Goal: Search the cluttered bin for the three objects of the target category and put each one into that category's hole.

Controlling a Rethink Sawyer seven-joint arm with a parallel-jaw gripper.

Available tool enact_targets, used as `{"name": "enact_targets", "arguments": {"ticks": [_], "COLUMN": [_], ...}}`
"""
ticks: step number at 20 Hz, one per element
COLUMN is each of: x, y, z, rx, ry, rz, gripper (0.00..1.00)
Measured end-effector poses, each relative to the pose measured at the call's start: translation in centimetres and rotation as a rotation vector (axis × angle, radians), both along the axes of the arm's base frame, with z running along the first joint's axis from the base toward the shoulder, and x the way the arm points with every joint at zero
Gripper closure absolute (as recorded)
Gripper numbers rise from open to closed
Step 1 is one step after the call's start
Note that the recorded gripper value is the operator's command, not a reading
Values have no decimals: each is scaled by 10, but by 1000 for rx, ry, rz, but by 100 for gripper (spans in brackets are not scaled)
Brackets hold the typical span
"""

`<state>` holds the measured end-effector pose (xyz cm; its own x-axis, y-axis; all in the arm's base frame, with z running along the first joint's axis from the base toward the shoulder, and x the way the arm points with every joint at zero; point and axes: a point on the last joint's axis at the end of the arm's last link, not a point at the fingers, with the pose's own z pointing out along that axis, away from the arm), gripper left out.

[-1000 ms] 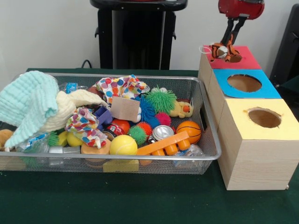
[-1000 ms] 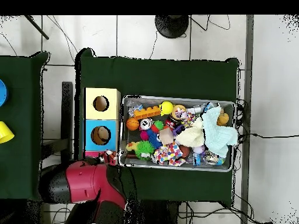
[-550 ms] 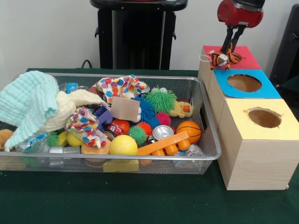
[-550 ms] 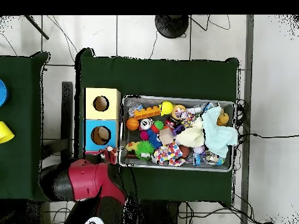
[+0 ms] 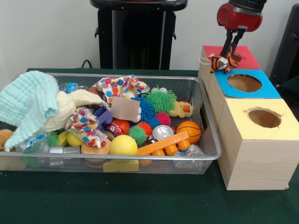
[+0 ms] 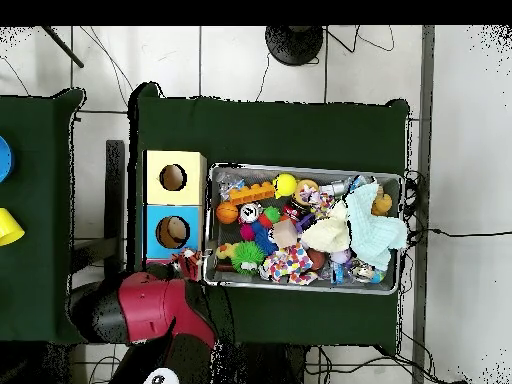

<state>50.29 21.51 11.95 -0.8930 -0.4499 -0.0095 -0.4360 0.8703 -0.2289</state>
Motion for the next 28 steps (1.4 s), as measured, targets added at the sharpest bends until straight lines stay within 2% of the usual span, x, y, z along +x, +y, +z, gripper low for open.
{"name": "enact_targets", "arguments": {"ticks": [6,14,18,28], "x": [-3,-11,-15,-13], "y": [3,24,30,31], "z": [4,37,46,56], "rx": [-9,-17,-18,5], "ry": [-7,-46,-52,-65], "rz": [9,46,56,21], "gripper": [100,100,100,100]}}
